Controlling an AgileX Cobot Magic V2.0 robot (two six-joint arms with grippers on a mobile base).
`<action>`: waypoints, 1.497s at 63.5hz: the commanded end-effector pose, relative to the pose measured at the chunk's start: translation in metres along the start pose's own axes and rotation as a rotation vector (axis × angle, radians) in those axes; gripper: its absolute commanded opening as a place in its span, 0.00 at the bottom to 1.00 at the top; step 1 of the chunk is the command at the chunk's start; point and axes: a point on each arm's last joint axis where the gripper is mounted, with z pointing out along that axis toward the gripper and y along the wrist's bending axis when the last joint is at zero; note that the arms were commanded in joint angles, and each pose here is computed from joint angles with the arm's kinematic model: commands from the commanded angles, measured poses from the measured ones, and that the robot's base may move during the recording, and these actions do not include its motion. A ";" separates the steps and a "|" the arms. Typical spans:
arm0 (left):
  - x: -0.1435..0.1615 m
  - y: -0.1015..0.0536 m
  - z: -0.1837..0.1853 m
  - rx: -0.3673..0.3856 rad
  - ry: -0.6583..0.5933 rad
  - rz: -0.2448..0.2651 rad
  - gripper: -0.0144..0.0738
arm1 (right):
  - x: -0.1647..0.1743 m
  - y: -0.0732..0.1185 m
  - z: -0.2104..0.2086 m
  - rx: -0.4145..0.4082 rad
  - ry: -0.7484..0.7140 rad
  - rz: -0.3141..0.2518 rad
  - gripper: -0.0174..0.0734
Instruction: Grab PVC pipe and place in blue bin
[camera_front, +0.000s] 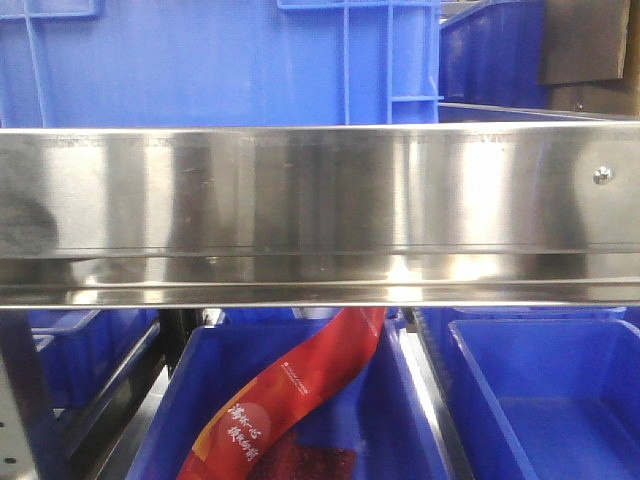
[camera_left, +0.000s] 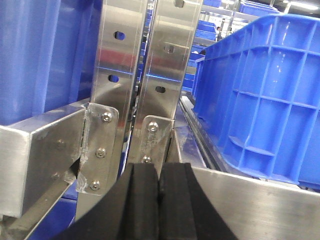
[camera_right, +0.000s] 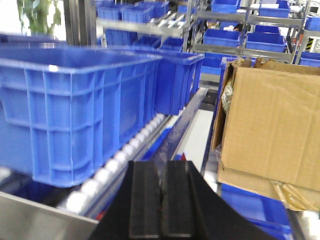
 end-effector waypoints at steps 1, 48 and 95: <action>-0.002 0.000 -0.001 -0.002 -0.015 0.002 0.04 | 0.008 -0.001 -0.001 0.023 -0.064 0.016 0.01; -0.002 0.000 -0.001 -0.002 -0.015 0.002 0.04 | 0.075 -0.010 0.002 0.193 -0.156 0.095 0.01; -0.002 0.000 -0.001 -0.002 -0.015 0.002 0.04 | 0.102 -0.017 0.008 0.307 -0.058 0.108 0.01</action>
